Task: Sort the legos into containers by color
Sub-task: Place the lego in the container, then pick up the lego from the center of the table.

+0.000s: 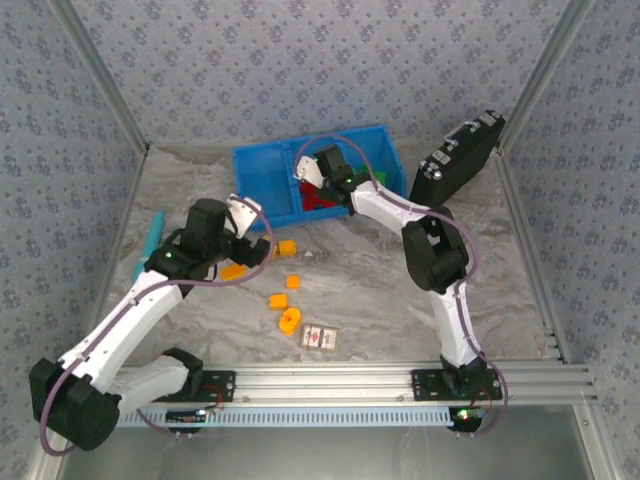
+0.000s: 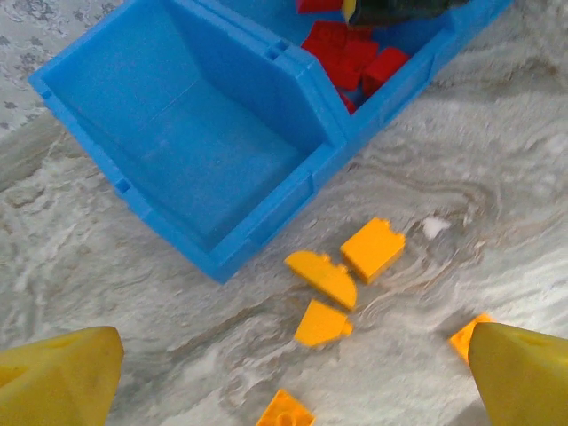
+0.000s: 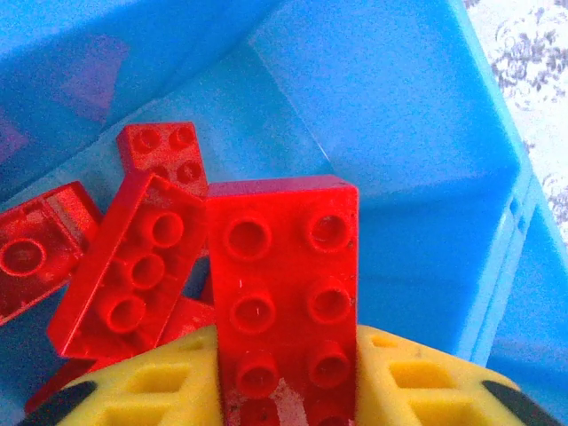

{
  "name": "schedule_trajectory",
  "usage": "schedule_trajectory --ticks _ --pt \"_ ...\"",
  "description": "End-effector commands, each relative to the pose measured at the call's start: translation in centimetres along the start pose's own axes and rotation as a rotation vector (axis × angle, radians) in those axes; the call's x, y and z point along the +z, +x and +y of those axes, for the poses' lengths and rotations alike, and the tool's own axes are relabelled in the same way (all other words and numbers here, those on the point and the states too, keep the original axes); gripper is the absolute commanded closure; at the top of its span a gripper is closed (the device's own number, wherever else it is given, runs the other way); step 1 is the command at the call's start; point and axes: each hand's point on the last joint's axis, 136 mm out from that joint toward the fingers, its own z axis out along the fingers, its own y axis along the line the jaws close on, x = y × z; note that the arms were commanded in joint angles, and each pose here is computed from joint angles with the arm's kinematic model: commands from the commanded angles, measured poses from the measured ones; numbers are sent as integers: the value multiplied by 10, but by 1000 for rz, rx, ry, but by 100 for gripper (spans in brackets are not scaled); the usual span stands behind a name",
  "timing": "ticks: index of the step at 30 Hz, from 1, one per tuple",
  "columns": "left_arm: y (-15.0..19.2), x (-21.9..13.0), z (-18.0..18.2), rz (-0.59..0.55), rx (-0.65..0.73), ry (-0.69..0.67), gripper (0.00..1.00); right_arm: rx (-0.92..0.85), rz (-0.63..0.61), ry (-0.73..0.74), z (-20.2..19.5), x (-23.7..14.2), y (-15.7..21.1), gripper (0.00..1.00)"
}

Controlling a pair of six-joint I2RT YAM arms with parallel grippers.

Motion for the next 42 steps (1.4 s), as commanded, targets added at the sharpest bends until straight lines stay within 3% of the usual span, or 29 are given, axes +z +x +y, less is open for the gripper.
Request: schedule_trajectory --ticks 1,2,5,8,13,19,20,21,22,26,32,37,42 --pt "-22 10 -9 -65 -139 70 0 47 -5 -4 -6 1 -7 55" --pt "-22 15 -11 -46 -170 79 0 53 -11 0 -7 0 -9 48" --pt "-20 28 -11 -5 -281 77 0 56 -25 11 -8 -3 -10 39" --pt "-17 39 -12 26 -355 62 0 67 -42 15 -10 -8 -12 36" --pt "-13 58 -32 104 -363 72 1 105 -96 42 -22 -27 -24 33" --pt "8 86 -44 203 -428 51 16 230 -183 121 -55 -74 -35 27" --pt "11 89 -44 218 -434 43 18 253 -204 120 -59 -84 -38 24" --pt "16 93 -46 234 -440 39 19 280 -229 118 -64 -97 -40 5" --pt "19 97 -48 249 -443 39 20 311 -242 131 -69 -109 -40 0" --pt "27 110 -60 288 -440 39 24 580 -243 356 -117 -155 -17 0" --pt "30 125 -72 320 -407 22 25 787 -218 225 -114 -188 13 0" --pt "39 140 -71 349 -380 -4 25 826 -432 192 -103 -235 15 0" --pt "48 148 -64 363 -360 -56 25 887 -356 154 -93 -251 35 0"
